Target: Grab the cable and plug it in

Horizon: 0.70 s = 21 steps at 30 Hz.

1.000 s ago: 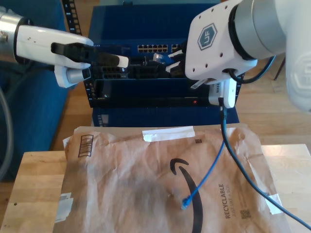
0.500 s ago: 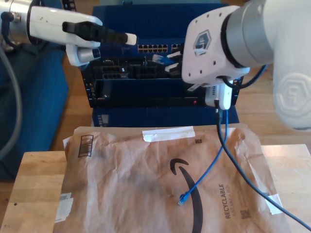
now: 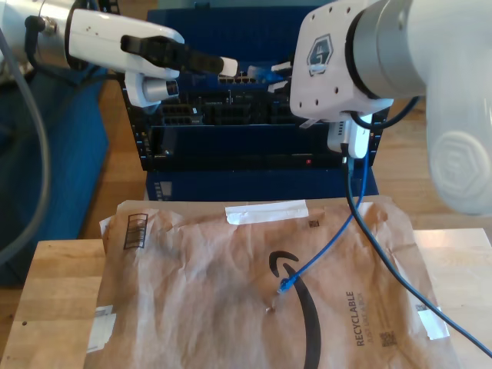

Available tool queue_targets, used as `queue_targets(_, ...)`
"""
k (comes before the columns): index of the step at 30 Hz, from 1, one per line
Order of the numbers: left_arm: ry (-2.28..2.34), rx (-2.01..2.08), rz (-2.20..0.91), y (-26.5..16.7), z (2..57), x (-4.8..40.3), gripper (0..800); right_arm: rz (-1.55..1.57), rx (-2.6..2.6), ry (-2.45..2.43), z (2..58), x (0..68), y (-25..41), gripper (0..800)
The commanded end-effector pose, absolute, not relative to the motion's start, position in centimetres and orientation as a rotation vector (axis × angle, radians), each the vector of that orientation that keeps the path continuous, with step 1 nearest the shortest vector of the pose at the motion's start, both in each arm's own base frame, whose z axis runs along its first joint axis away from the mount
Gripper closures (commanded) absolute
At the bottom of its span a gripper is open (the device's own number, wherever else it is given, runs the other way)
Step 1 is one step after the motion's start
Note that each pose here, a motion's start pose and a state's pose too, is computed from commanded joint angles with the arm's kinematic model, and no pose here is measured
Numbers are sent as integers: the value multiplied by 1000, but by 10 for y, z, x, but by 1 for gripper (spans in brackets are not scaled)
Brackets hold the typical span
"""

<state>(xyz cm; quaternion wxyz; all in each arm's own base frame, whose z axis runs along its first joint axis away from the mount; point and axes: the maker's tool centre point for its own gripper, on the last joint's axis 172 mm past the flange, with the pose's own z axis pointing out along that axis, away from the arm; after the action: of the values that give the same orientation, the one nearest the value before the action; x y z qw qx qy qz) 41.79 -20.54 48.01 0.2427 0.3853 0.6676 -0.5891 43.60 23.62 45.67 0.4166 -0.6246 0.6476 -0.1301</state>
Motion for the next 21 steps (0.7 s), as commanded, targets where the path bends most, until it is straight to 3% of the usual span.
queue_targets(21, 1855, 999, -1534, -208, 477, 440, 62, -395, -1541, 1669, 455, 455, 244, 791)
